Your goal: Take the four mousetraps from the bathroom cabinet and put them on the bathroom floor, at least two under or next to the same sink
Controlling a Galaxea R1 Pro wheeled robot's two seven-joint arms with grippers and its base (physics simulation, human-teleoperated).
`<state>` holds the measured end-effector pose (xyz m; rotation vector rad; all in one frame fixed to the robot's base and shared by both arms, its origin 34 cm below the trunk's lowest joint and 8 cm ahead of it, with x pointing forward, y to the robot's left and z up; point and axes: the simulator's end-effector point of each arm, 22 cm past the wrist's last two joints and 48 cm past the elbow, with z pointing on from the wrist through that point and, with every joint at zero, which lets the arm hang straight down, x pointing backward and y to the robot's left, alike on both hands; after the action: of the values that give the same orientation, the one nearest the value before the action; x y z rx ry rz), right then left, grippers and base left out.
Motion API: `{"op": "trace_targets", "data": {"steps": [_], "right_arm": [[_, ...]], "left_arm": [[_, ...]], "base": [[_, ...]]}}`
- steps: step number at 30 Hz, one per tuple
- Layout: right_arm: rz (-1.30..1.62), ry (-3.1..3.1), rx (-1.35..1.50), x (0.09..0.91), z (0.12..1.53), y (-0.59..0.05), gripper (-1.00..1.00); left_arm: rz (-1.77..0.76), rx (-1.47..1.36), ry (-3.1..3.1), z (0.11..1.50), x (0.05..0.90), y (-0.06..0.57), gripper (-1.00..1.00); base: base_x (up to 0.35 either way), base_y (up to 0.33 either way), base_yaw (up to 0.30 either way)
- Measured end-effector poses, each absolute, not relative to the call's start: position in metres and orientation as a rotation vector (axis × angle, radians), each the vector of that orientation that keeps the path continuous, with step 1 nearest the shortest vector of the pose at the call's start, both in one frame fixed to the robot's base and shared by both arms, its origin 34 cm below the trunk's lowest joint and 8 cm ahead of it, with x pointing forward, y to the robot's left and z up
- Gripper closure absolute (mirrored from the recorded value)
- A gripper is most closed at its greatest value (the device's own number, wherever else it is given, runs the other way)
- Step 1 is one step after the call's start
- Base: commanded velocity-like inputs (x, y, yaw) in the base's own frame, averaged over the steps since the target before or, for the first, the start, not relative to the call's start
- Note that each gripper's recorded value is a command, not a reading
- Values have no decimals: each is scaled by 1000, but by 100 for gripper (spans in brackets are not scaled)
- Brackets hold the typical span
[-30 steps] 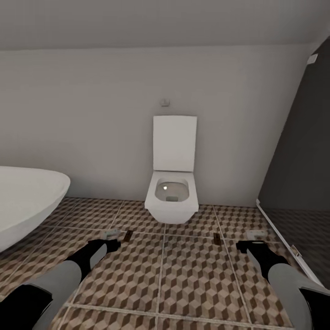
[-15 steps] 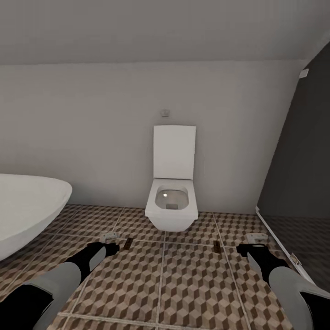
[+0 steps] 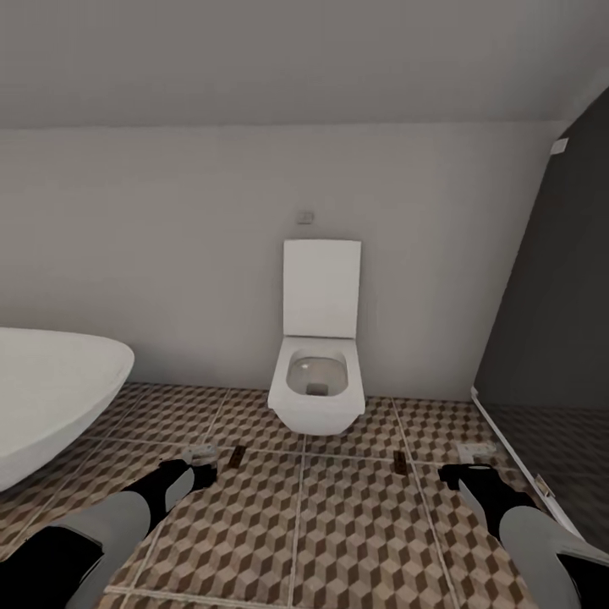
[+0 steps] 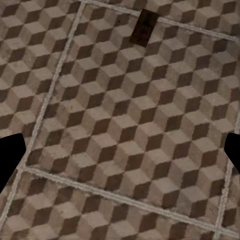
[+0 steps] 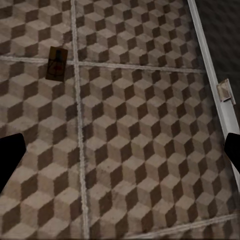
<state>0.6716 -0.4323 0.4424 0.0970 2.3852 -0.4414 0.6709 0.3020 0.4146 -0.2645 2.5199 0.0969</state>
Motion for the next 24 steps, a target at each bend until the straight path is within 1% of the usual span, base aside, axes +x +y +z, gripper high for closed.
{"op": "trace_targets", "data": {"steps": [24], "right_arm": [[-452,2452,73,629,443,-433,-100]], "left_arm": [[143,-282,2641,415,622,308,-100]], "base": [[0,0,0]]}}
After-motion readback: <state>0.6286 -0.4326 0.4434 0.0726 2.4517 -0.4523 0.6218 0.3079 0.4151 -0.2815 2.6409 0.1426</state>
